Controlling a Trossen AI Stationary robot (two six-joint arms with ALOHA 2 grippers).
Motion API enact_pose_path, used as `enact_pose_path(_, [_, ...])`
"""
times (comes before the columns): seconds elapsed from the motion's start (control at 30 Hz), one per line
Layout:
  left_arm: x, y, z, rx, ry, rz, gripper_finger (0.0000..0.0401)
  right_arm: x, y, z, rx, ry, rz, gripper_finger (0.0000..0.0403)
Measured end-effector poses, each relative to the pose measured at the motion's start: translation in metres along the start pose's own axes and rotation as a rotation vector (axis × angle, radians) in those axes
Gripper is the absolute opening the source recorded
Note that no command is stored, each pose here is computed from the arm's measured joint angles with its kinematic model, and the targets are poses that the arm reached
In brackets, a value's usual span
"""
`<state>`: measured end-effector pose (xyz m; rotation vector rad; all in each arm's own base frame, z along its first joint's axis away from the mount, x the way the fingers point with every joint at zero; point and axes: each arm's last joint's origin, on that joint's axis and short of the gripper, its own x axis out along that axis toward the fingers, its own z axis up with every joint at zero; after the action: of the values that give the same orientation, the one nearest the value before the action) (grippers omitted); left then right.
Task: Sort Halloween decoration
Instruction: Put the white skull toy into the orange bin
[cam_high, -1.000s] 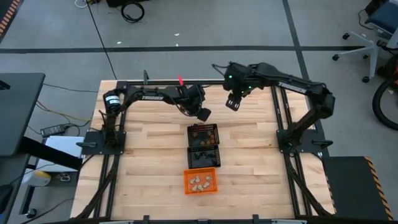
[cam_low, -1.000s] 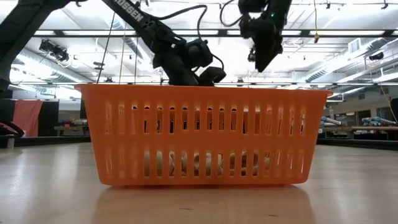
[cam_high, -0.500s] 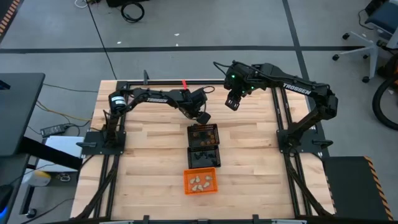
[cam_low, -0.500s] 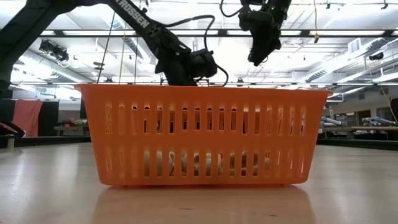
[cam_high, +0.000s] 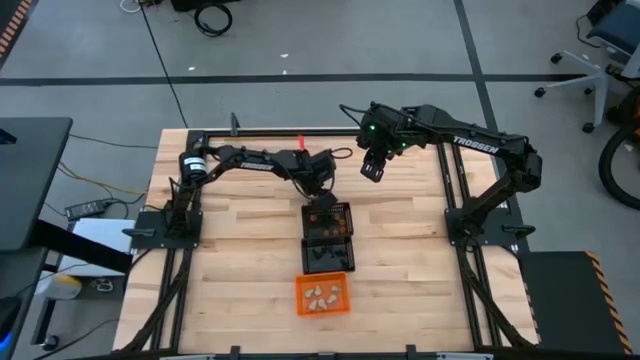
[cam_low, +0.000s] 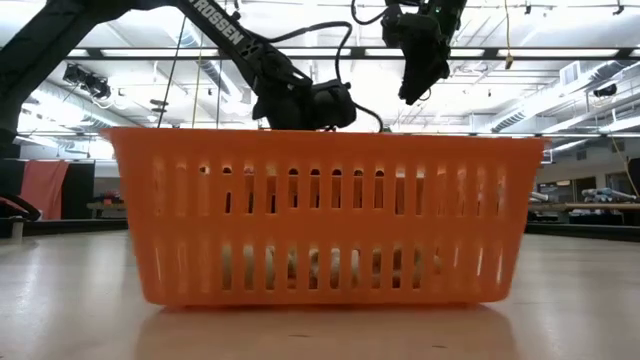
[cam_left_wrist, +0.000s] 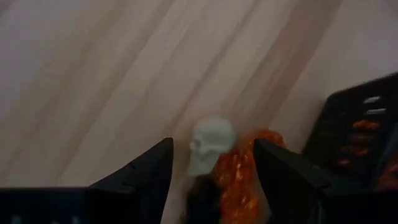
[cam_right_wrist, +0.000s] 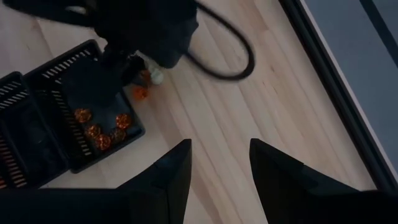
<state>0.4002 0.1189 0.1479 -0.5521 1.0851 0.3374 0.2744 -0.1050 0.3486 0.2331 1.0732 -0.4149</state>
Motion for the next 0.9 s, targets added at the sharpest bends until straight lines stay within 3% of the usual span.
enact_pose_path(0.27, [0.005,-0.016,-0.006,0.174,-0.025,0.083,0.023,0.0,0.0,0.0,0.0,0.0,-0.003,0.0165])
enact_pose_path(0.9, [0.005,-0.015,-0.007,0.172,-0.016,0.094,0.0129,0.0,-0.001,0.001,0.002,-0.014,-0.006,0.0165])
